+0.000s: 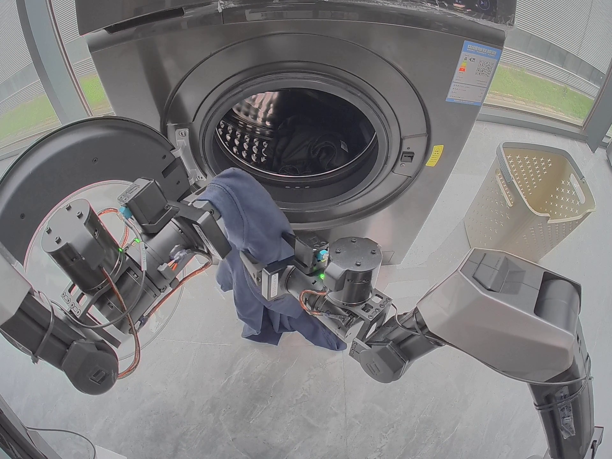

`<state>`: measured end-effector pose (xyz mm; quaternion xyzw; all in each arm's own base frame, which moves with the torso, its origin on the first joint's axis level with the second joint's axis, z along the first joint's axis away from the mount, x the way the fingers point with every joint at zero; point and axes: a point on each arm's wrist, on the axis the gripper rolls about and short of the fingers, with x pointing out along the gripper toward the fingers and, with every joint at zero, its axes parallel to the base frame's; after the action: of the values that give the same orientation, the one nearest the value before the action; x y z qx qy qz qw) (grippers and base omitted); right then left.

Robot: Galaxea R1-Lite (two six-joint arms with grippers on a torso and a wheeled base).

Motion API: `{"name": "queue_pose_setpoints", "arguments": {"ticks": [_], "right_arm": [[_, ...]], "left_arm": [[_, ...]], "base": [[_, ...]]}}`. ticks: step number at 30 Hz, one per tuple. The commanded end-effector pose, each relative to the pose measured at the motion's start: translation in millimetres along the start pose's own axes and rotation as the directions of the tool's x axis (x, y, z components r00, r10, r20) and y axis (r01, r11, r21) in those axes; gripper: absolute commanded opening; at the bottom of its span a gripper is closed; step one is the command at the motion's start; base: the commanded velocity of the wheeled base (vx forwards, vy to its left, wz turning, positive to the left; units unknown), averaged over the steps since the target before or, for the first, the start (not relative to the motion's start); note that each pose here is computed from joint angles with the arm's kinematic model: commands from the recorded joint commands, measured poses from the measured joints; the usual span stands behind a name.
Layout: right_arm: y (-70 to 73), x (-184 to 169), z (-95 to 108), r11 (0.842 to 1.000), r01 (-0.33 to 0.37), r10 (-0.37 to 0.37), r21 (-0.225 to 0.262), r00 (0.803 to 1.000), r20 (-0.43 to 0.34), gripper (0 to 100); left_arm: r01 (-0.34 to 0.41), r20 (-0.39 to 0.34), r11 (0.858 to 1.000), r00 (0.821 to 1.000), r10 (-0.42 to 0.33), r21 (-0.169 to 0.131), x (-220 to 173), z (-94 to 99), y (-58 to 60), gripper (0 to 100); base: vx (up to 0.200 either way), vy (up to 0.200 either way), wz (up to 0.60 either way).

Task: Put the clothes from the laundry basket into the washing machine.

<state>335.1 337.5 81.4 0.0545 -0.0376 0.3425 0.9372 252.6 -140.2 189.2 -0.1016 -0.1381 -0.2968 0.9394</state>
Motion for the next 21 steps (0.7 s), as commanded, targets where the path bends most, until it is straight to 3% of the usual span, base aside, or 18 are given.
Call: {"name": "queue_pose_setpoints", "arguments": {"ticks": [1, 5, 10, 14, 20, 21], "right_arm": [[1.0, -1, -1, 1.000, 0.001, -0.001, 0.000, 1.000, -0.003, 0], [2.8, -8, 4, 1.000, -0.002, 0.002, 0.000, 1.000, -0.007, 0], [3.6, -34, 27, 1.000, -0.005, 0.005, -0.008, 1.000, -0.026, 0], [-1.8, -47, 38, 1.000, 0.006, -0.006, -0.010, 0.999, -0.034, 0], [-13.5, -55, 37, 0.999, 0.035, -0.036, -0.020, 0.998, -0.060, 0], [-16.0, -54, 38, 0.999, 0.040, -0.041, -0.020, 0.998, -0.055, 100]], "left_arm": [[0.000, 0.003, 1.000, 1.000, 0.000, 0.000, 0, 0.8, 0.2, 0], [-0.007, 0.004, 1.000, 1.000, 0.007, 0.002, 0, 0.9, 2.1, 0], [-0.010, -0.002, 1.000, 1.000, 0.010, 0.002, 1, -1.0, 3.3, 0], [-0.011, -0.003, 1.000, 1.000, 0.011, 0.002, 1, -1.5, 3.4, 0], [-0.009, 0.003, 1.000, 1.000, 0.009, 0.002, 0, 0.6, 2.5, 0], [-0.005, 0.002, 1.000, 1.000, 0.005, 0.001, 0, 0.4, 1.2, 0]], "base": [[0.000, 0.000, 0.00], [0.000, 0.000, 0.00], [0.000, 0.000, 0.00], [0.000, 0.000, 0.00], [0.000, 0.000, 0.00], [0.000, 0.000, 0.00]]}}
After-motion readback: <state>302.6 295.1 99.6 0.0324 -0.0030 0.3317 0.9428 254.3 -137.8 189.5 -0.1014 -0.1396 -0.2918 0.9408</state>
